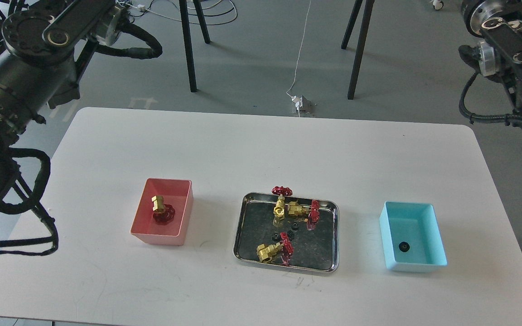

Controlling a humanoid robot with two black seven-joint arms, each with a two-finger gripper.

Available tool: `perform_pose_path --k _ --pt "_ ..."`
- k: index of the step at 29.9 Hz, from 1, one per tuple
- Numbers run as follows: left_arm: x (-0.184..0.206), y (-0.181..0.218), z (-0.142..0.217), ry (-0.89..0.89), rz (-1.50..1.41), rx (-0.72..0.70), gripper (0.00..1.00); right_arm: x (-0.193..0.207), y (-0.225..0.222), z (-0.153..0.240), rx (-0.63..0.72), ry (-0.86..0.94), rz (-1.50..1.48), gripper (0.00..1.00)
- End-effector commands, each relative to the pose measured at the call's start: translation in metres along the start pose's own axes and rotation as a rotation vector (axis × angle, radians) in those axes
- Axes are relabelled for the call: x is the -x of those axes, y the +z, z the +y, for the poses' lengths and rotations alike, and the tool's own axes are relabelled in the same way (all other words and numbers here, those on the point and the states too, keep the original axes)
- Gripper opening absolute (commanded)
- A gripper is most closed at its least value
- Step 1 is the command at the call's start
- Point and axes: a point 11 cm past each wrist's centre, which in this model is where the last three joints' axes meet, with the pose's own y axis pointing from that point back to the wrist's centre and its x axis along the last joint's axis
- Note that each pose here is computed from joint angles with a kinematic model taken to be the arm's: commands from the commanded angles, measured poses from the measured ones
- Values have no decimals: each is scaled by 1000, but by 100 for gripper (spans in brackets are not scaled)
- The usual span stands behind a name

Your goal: Place valve in pink box and gear in blue box

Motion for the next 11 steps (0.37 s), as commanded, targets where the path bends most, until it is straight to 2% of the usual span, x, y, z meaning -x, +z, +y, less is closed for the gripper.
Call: perform_pose_path --k 1,6,11 --pt "-6 -11 3 14 -6 -23 99 1 -19 -1 -70 7 -23 92" --pt "-8 -15 4 18 3 -30 99 3 -29 -1 -72 -3 -285 99" --pt "-9 -14 4 20 1 -28 99 38 -40 2 -89 -49 -232 99"
